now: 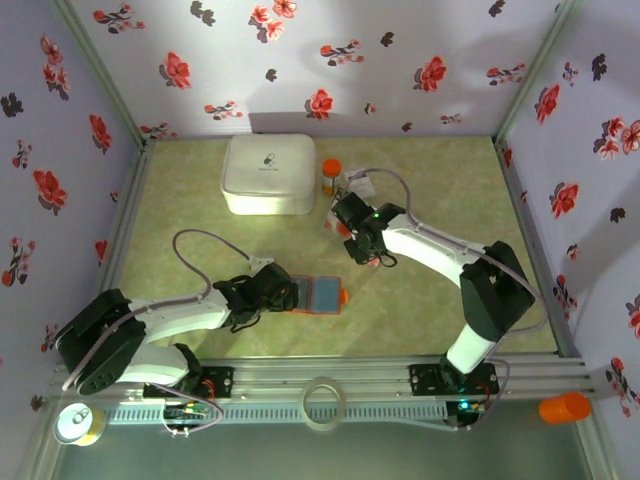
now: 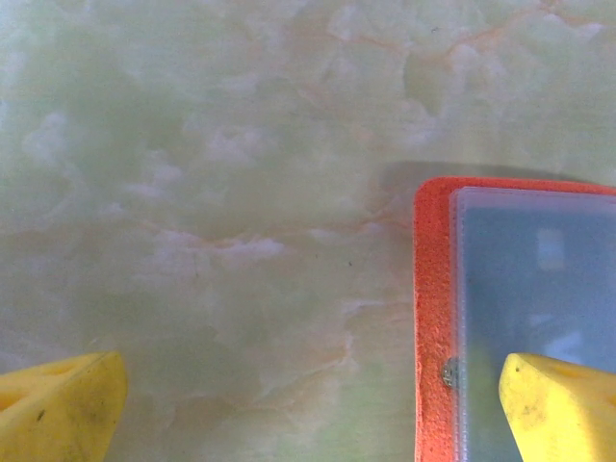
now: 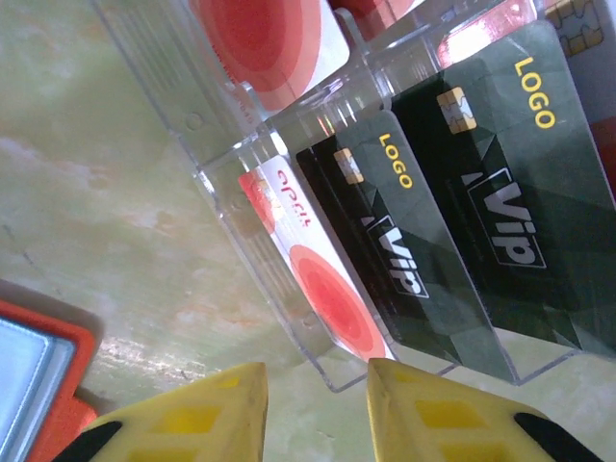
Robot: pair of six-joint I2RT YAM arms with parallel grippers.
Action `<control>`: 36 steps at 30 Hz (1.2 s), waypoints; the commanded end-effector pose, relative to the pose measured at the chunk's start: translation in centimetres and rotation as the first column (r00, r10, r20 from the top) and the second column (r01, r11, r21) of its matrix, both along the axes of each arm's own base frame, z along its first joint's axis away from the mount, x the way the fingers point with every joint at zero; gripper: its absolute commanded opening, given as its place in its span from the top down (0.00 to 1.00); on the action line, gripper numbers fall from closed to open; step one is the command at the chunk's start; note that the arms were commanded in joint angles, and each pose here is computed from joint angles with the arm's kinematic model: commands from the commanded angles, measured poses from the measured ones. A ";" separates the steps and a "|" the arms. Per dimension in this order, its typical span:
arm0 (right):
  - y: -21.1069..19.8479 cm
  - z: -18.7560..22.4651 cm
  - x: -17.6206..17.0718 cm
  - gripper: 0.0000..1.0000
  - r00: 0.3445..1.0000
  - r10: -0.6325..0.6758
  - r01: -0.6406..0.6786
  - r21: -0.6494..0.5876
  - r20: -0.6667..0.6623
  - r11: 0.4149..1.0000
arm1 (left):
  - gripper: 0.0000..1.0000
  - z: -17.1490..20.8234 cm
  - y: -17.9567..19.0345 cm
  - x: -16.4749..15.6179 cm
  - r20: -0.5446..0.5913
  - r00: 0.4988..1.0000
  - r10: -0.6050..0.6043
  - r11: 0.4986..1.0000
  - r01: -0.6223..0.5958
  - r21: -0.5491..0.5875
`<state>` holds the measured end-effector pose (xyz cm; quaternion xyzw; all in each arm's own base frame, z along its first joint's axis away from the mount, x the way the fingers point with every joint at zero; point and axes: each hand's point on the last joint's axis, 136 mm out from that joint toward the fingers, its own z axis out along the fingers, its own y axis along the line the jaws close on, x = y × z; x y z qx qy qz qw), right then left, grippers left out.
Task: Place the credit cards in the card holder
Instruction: Pick up the credit card from the storage box.
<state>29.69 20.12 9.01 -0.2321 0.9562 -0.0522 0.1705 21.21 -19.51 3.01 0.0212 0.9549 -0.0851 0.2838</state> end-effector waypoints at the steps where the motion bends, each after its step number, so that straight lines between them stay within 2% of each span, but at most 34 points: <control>1: -0.7 0.0 0.7 0.68 1.000 0.009 -0.009 -0.063 0.003 0.998 | 0.00 0.1 0.4 0.0 0.024 1.000 0.014 1.000 -0.014 0.001; 12: -1.2 -1.9 1.6 0.71 1.000 0.003 -0.006 -0.111 -0.021 0.994 | 0.00 0.1 0.3 -0.1 0.024 1.000 0.013 1.000 -0.013 -0.001; 24: -0.5 -2.3 1.2 0.75 0.998 0.026 -0.030 -0.074 -0.059 0.997 | 0.00 0.1 0.2 0.0 0.026 1.000 0.012 1.000 -0.012 -0.003; 30: -0.1 -2.0 1.0 0.69 0.997 0.037 -0.041 -0.048 -0.069 0.998 | 0.00 0.2 0.0 0.0 0.026 1.000 0.012 1.000 -0.012 -0.008; 36: -0.7 -0.8 1.6 0.55 0.999 0.033 -0.034 -0.081 -0.024 0.996 | 0.00 0.2 -0.1 0.0 0.027 1.000 0.010 1.000 -0.010 -0.009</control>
